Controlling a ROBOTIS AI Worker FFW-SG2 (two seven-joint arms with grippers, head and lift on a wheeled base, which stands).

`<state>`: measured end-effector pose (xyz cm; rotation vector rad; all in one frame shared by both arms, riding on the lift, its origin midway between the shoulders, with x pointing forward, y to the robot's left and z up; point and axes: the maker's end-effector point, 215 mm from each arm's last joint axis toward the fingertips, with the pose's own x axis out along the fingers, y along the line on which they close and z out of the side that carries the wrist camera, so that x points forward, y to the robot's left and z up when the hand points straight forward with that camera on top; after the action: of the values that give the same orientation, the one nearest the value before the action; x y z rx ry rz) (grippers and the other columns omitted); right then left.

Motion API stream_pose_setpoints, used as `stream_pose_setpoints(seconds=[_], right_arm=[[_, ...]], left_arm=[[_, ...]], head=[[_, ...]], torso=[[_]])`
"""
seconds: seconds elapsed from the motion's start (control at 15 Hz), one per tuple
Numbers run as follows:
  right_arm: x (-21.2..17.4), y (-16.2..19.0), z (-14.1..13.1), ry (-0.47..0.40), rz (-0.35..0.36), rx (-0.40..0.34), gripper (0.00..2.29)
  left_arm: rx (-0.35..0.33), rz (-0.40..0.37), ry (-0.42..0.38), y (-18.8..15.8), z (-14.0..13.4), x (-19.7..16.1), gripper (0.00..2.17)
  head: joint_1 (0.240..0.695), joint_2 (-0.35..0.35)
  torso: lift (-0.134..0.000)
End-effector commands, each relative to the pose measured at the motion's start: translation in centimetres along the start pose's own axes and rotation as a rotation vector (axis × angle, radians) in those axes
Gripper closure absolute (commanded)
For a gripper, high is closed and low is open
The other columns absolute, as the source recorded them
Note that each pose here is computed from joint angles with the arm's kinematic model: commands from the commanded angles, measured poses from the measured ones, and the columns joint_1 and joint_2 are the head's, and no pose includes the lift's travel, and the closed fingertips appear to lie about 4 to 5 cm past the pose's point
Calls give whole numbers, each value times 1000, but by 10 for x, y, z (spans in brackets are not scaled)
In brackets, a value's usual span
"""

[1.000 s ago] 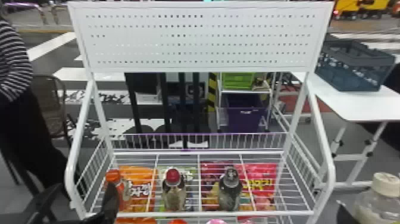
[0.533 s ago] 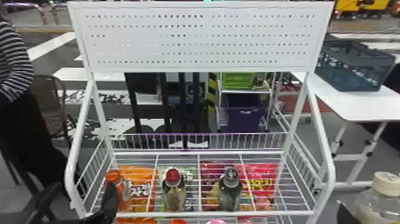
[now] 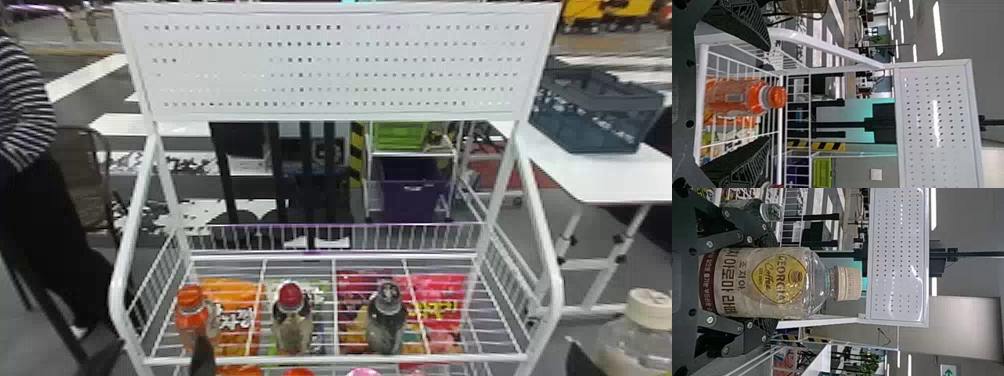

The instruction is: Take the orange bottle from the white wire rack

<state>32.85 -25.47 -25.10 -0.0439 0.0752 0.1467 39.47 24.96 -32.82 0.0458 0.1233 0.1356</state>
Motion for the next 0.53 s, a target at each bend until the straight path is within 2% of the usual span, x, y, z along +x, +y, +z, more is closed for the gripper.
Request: stream_pose_setpoints(seconds=[0.0, 0.2, 0.47], right_arm=[[0, 0, -3, 3, 1, 2, 947], [2, 3, -4, 2, 3, 5, 947], [3, 2, -4, 1, 3, 3, 947]], left_arm=[[-40, -16, -9, -15, -32, -6, 87], [-79, -6, -70, -14, -52, 1, 83], [-75, -8, -42, -18, -79, 21, 80]], head=[[499, 0], [499, 0], [499, 0]], torso=[[0], [0], [0]])
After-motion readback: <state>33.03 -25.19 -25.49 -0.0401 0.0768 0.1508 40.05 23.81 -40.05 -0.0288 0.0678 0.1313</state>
